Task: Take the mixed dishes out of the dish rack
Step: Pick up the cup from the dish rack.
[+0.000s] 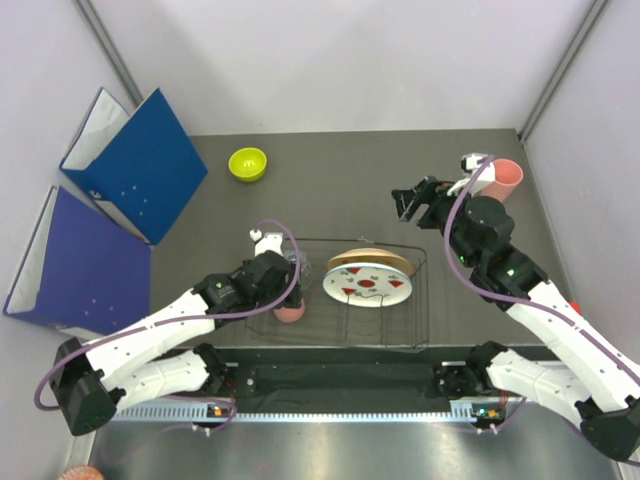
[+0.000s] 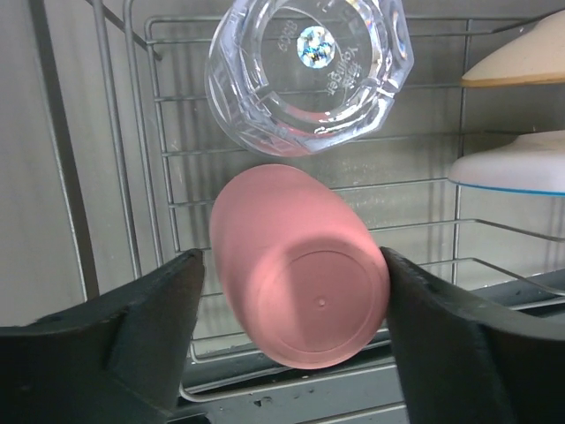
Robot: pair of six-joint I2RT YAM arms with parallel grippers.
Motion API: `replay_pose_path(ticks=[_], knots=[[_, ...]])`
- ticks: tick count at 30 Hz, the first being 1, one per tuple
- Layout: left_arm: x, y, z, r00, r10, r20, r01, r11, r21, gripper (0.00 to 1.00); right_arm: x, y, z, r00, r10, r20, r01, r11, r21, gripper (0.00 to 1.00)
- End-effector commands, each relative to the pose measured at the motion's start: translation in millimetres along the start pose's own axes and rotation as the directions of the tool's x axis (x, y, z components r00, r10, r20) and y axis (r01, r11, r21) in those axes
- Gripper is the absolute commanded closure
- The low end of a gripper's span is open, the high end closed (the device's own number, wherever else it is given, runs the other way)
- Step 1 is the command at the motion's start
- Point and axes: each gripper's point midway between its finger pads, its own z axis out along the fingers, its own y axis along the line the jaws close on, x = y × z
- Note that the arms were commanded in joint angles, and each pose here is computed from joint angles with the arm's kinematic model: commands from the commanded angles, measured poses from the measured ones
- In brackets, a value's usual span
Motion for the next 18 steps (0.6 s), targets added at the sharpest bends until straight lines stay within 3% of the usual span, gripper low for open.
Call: replay_pose_path(ticks=[1, 7, 13, 18], knots=[[-5.1, -5.5, 1.1, 1.0, -0.003, 0.027, 0.002, 1.0, 0.018, 0.22, -7.2, 6.7, -1.7, 0.999, 0.015, 0.04, -0.014, 1.0, -0.022, 0.22], [-11.2, -3.5, -5.9, 0.999, 0.006, 0.04, -0.006, 1.0, 0.006, 0.39, -7.6, 7.0, -1.8, 0.999, 0.018, 0.043, -0.017, 1.0, -0.024, 0.23], [-39.4, -8.9, -32.8, 0.995, 0.0, 0.102, -0.002, 1.0, 0.021, 0.45, -14.4, 11.7, -5.1, 0.998, 0.023, 0.053, -0.021, 0.999, -0.041, 0.23], [-80.3, -14.9, -74.8, 0.982, 0.008, 0.189, -0.016, 0.999, 0.04, 0.67, -25.2, 15.7, -11.2, 0.997, 0.03, 0.073, -0.026, 0.998, -0.056, 0.23]])
